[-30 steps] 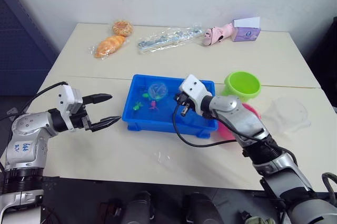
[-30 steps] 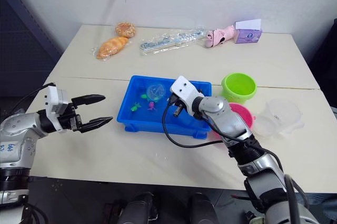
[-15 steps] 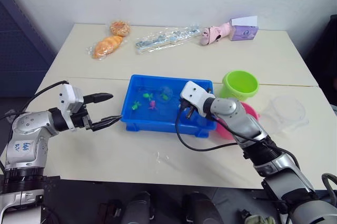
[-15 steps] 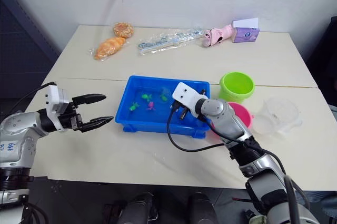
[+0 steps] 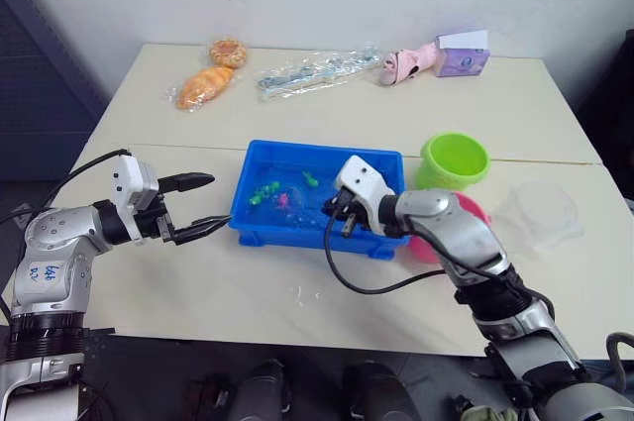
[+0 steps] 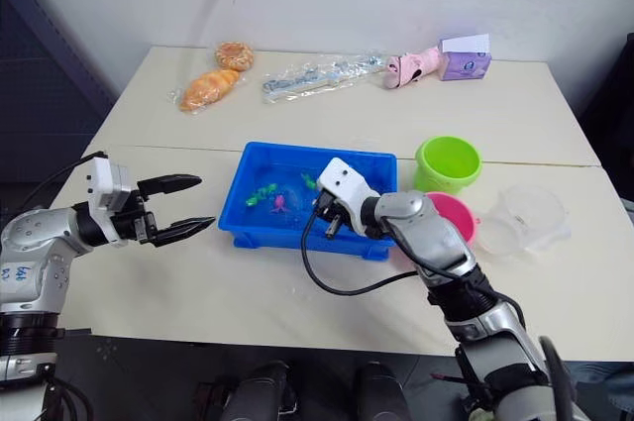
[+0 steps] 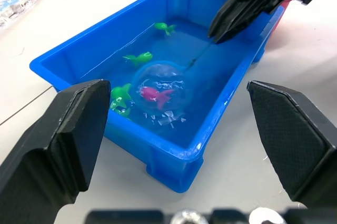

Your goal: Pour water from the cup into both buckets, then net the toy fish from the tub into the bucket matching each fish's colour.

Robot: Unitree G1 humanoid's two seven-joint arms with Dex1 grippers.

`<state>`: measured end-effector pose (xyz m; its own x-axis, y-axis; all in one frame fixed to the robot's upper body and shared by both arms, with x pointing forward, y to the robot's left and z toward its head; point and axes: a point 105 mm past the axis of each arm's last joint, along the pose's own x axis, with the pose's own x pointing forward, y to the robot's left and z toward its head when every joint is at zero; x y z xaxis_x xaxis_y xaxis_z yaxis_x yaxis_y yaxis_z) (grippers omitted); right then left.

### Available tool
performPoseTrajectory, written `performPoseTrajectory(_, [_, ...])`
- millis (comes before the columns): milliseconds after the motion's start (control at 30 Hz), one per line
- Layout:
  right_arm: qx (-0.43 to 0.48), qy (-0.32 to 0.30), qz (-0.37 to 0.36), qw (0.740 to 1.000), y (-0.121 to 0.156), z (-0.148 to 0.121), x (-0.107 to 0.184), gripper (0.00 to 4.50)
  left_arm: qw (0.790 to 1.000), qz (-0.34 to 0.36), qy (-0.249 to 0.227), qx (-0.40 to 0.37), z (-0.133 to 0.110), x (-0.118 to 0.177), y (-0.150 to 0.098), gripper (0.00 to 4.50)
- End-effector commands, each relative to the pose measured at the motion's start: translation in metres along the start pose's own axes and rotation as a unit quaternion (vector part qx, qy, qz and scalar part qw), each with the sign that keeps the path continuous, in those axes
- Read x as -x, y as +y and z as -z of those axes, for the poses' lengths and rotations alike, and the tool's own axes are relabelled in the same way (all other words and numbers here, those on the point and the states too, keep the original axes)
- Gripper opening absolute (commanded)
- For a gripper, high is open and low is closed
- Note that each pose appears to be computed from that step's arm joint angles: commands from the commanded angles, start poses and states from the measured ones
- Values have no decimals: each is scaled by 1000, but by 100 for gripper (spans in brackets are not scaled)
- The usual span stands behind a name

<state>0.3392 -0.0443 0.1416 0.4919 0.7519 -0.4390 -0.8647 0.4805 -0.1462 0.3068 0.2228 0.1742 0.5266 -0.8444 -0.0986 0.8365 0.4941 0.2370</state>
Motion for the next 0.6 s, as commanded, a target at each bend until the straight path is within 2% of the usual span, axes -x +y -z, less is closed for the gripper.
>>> performPoseTrajectory(33, [-34, -16, -21, 999, 3, -14, 20, 0, 1000, 1, -12, -10, -7, 0, 0, 447])
performPoseTrajectory(167, [-83, -20, -24, 996, -1, -14, 41, 0, 1000, 3, -15, -11, -7, -2, 0, 447])
performPoseTrajectory(367, [-108, -16, -21, 994, -3, -7, 80, 0, 999, 20, -25, -16, -11, -12, -1, 447])
performPoseTrajectory(600, [-159, -63, 38, 984, -10, -6, 122, 0, 996, 68, -52, -23, -25, -37, -9, 447])
